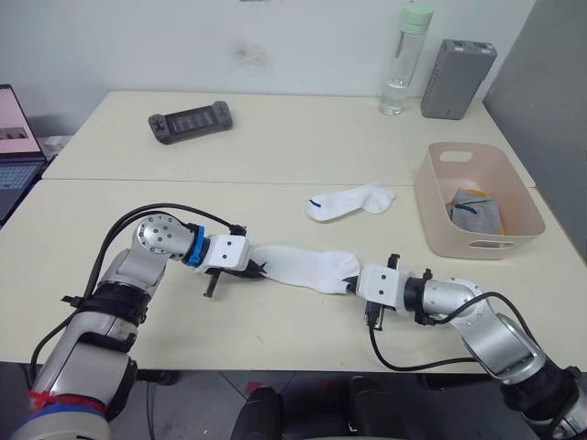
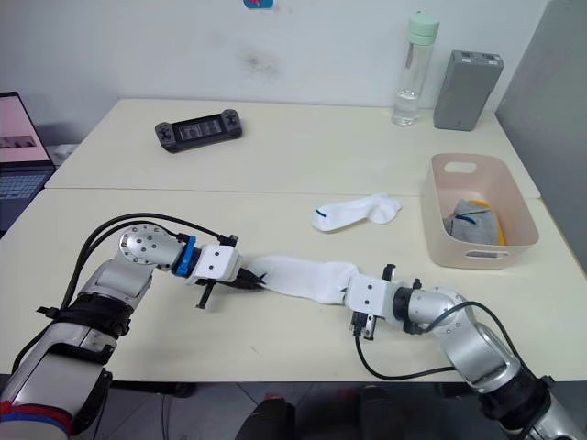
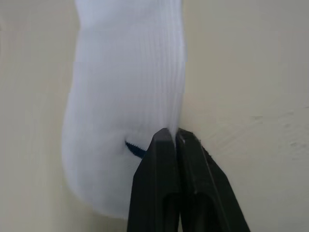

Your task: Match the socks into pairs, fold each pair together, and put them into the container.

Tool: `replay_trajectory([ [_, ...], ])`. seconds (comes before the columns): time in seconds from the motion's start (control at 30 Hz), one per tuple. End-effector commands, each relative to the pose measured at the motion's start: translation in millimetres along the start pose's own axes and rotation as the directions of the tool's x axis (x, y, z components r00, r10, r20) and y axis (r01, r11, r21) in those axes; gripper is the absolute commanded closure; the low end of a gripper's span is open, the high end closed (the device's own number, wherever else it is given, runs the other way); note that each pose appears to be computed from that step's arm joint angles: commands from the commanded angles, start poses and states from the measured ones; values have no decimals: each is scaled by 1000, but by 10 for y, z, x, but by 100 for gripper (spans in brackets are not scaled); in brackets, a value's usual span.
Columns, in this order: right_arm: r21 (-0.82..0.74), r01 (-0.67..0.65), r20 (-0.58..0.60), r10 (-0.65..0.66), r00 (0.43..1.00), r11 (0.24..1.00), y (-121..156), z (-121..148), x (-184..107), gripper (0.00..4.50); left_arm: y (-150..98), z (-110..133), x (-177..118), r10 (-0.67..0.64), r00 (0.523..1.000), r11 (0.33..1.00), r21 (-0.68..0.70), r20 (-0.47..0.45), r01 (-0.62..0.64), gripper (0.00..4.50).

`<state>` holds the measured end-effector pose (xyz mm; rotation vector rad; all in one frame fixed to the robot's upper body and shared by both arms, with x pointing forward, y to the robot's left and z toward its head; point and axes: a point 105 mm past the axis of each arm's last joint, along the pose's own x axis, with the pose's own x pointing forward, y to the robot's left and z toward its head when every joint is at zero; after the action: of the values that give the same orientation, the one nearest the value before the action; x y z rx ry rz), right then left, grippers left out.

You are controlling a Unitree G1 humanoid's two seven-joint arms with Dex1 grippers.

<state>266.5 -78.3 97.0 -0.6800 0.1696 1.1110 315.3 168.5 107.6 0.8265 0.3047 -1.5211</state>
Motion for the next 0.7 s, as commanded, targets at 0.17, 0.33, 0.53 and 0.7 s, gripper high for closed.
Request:
replay_trajectory([
  [0.17,460,-276,260,169,951,844,368,626,-373,450,-566,510,-449,-236,964,887,-376,124,266,449],
  [0.33,661,-300,216,208,954,688,403,509,-397,450,-696,496,-424,-276,940,723,-601,199,340,449],
  [0.53,769,-122,66,112,992,628,181,264,-190,450,-441,185,-116,-192,967,671,-696,169,255,449],
  [0.7,761,76,-88,-14,996,644,-178,46,-38,450,103,-2,29,-32,994,689,-719,104,98,449],
])
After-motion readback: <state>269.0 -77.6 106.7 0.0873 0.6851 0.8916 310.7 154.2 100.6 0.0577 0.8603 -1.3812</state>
